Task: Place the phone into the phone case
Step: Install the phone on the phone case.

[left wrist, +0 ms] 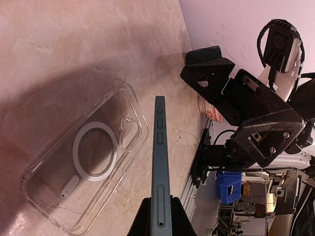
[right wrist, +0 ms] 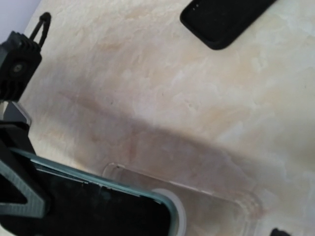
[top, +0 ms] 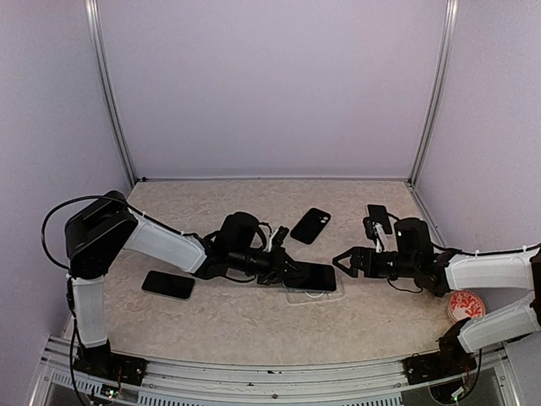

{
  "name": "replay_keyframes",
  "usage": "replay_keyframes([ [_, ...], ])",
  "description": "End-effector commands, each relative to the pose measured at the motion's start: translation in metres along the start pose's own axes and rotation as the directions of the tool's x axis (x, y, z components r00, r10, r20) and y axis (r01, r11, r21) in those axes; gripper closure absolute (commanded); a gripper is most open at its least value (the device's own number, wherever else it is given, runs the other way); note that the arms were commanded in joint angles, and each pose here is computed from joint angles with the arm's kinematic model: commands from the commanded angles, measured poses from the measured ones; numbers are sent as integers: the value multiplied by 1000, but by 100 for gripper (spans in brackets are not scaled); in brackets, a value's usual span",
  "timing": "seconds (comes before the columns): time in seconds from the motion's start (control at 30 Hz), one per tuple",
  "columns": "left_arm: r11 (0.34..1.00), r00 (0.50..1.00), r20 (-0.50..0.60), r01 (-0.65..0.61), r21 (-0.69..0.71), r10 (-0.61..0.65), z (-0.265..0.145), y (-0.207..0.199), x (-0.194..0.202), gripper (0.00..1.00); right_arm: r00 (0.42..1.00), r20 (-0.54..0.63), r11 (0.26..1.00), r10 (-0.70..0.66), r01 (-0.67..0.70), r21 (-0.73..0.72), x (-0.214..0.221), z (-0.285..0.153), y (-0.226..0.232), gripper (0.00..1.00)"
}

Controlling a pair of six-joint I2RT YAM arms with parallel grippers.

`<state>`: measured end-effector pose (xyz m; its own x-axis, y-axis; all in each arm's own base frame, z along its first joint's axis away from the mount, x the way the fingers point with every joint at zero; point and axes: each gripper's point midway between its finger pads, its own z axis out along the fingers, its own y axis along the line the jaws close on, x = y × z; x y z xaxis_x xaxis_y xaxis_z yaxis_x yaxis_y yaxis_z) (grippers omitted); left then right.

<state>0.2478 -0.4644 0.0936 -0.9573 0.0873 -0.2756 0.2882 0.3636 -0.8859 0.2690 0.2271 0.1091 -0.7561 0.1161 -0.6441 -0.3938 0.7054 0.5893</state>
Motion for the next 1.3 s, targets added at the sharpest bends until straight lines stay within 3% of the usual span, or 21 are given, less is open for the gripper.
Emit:
replay_keyframes([
  [0.0,995,1000,10,-29,94,28,6,-24,-9,100,1000,-1,1000,12,-12,-13,5,3,-4,2],
  [1.27,990,990,-42,137,35,-136,30,5,-3,100,994,-82,990,79,-88,-110,41,19,-7,10],
])
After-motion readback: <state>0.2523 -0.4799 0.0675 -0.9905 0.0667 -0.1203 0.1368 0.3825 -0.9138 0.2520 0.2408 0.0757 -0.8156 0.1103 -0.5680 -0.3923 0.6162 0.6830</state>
